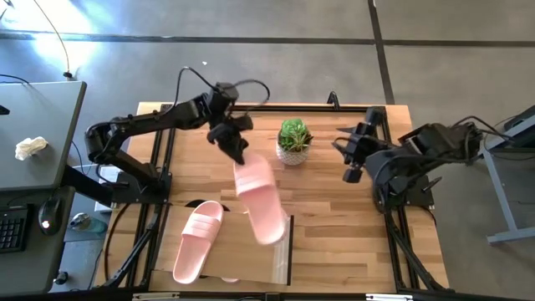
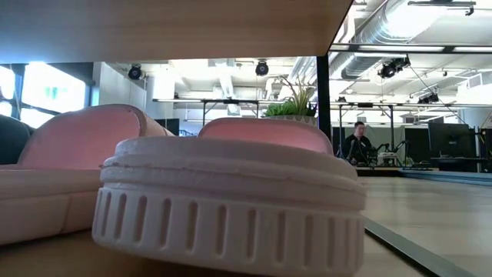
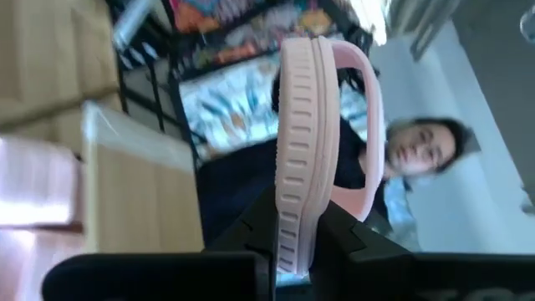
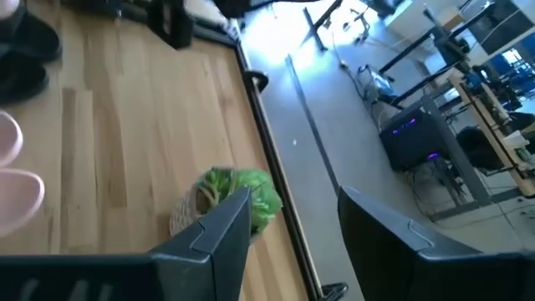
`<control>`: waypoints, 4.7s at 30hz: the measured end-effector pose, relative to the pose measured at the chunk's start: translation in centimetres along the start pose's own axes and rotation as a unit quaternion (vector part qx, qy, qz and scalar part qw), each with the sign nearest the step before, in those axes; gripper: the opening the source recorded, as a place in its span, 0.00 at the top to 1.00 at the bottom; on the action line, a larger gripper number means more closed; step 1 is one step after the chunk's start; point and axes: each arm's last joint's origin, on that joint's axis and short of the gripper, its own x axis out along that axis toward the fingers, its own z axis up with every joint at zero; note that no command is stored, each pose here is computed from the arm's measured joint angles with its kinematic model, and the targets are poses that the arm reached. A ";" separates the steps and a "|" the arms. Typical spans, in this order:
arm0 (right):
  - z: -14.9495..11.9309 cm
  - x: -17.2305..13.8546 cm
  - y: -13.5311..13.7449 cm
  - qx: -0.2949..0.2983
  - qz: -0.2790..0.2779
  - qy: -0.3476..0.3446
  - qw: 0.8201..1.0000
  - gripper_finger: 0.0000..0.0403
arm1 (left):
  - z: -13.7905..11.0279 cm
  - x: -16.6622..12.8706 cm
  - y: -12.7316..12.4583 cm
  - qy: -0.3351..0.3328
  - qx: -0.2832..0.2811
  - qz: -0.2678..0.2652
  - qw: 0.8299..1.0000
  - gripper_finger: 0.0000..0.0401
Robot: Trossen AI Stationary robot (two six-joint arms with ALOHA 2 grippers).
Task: Pick and place slides into the shelf
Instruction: Put the pink slide on the shelf, then adjust the pink slides on the shelf
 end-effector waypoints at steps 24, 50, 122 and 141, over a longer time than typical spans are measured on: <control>1.3 5.2 0.0 -0.018 -0.008 0.061 0.998 0.57 | -6.0 0.1 2.2 0.107 0.017 0.253 0.961 0.94; 3.2 12.2 4.4 0.020 0.232 0.099 0.967 0.57 | -6.6 3.9 3.2 0.248 0.025 0.246 0.937 0.88; 3.5 17.5 5.7 -0.021 0.296 0.091 0.951 0.57 | -22.8 22.6 -15.2 0.186 0.047 0.588 0.785 0.63; 3.4 17.8 5.2 0.001 0.200 0.110 0.974 0.57 | -24.8 25.0 -12.6 0.186 0.166 0.643 0.724 0.63</control>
